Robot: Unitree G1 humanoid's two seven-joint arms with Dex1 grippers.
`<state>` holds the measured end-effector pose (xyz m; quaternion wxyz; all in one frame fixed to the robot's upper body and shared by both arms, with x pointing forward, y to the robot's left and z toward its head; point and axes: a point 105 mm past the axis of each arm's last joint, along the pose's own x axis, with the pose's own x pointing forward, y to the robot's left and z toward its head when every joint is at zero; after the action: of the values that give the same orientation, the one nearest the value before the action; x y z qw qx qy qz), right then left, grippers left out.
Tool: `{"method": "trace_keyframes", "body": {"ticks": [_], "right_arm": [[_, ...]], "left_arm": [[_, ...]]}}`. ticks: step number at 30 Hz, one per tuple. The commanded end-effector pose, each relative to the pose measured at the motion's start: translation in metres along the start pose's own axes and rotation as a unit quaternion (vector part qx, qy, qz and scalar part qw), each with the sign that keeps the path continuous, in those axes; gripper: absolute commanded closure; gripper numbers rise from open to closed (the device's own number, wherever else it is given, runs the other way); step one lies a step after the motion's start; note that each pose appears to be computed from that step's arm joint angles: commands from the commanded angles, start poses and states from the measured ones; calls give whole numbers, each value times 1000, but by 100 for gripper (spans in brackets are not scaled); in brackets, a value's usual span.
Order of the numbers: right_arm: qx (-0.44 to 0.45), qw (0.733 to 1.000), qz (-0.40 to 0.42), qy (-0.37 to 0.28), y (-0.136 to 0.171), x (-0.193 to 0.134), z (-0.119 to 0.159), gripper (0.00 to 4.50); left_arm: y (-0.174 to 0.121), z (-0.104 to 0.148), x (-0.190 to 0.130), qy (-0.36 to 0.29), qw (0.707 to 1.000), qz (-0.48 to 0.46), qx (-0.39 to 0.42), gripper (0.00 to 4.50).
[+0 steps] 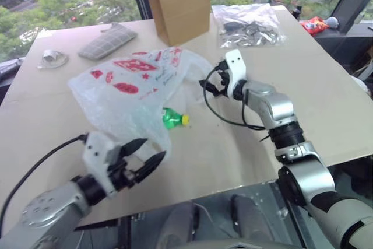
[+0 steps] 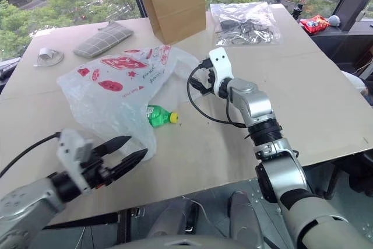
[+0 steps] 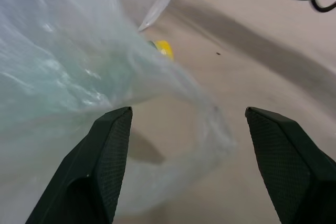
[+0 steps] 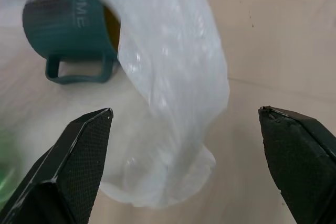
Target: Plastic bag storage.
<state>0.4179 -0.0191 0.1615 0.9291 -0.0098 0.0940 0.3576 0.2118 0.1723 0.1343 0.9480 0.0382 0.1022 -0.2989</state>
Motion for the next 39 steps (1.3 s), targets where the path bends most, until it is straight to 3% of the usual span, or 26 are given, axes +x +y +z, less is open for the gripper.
{"method": "trace_keyframes", "body": {"ticks": [1, 3, 8, 10, 11, 12, 13, 17, 20, 24, 32, 35, 39], "right_arm": [[-8, 1000, 1, -28, -1, 3, 16, 0], [-5, 1000, -1, -27, -3, 5, 15, 0], [-8, 999, 0, -34, -9, 8, 18, 214], [-4, 999, 16, -46, -9, 1, 26, 328], [0, 998, 25, -53, -8, -2, 30, 363], [12, 997, 43, -61, -6, -9, 36, 423], [20, 996, 61, -67, -4, -16, 41, 448], [60, 983, 145, -100, 9, -55, 70, 448], [85, 973, 176, -123, 11, -76, 91, 448], [126, 951, 213, -185, 9, -105, 136, 448], [179, 921, 174, -299, -22, -141, 204, 448], [181, 913, 162, -329, -33, -158, 221, 448], [151, 918, 91, -355, -61, -185, 233, 448]], "left_arm": [[1, -6, 14, 2, 1000, 13, 23, 97], [0, -8, 18, 0, 1000, 13, 26, 97], [-4, 9, 19, -57, 998, -22, 7, 302], [-4, 21, 13, -86, 995, -40, -27, 411], [-4, 27, 10, -99, 993, -49, -47, 444], [-1, 36, 7, -116, 989, -58, -70, 450], [1, 45, 3, -133, 984, -70, -94, 450], [10, 95, -15, -207, 952, -129, -185, 450], [17, 124, -24, -240, 934, -156, -214, 450], [45, 182, -33, -328, 900, -155, -243, 450], [90, 251, -31, -422, 859, -131, -259, 450], [98, 268, -19, -434, 857, -126, -249, 450], [92, 289, 17, -420, 874, -136, -203, 450]]}}
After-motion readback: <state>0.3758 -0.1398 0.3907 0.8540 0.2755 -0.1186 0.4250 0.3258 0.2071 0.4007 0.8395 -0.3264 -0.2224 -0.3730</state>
